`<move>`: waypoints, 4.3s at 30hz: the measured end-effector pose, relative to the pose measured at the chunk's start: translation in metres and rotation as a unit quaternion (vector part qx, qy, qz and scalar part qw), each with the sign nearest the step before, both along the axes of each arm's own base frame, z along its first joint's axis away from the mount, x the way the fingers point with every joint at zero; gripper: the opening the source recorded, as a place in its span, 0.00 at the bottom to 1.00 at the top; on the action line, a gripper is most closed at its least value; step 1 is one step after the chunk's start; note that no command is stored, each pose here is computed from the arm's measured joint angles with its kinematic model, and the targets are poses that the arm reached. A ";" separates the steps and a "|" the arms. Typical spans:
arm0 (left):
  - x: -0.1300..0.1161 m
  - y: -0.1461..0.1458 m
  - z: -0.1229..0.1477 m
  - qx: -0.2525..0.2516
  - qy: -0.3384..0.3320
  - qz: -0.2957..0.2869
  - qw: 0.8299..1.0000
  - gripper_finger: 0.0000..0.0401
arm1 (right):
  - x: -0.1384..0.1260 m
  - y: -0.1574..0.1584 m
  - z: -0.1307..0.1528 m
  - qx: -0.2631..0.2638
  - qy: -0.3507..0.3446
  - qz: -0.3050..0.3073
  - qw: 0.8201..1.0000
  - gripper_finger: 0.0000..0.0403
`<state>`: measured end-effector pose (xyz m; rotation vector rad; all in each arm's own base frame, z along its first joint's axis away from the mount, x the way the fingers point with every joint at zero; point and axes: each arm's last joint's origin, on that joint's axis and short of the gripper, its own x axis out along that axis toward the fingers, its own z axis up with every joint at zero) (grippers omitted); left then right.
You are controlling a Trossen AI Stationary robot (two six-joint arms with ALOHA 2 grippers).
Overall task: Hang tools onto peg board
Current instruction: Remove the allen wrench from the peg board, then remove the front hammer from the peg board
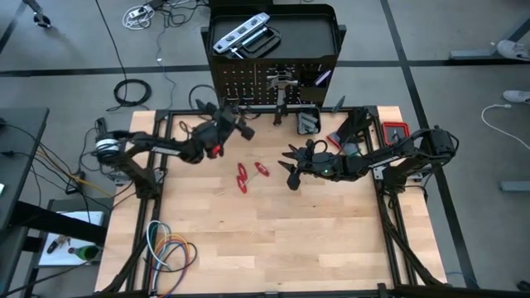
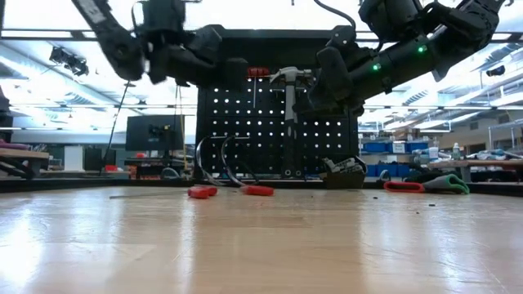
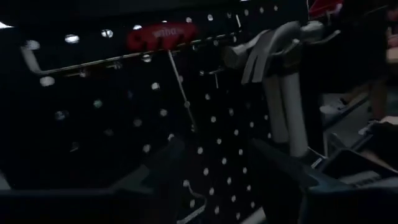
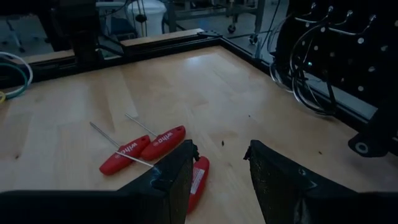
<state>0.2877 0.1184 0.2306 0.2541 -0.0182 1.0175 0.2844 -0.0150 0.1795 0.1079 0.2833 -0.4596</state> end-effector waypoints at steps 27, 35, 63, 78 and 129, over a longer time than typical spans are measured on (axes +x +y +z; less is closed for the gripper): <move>0.061 0.100 0.004 -0.035 -0.057 0.082 0.994 0.46 | 0.000 0.000 -0.001 -0.003 0.006 0.001 1.000 0.40; 0.069 0.106 0.013 -0.044 -0.022 0.042 0.998 0.39 | 0.000 0.000 -0.001 -0.003 0.005 0.001 1.000 0.40; 0.073 0.087 0.020 -0.029 -0.012 0.108 0.994 0.00 | -0.001 0.003 -0.004 0.003 0.023 0.005 1.000 0.40; 0.026 0.053 0.011 -0.025 0.011 0.038 0.999 0.00 | -0.001 0.003 -0.002 -0.002 0.013 -0.006 1.000 0.40; -0.016 -0.112 -0.037 -0.189 0.266 -0.219 0.920 0.40 | -0.002 -0.005 0.000 -0.010 0.004 -0.035 0.999 0.40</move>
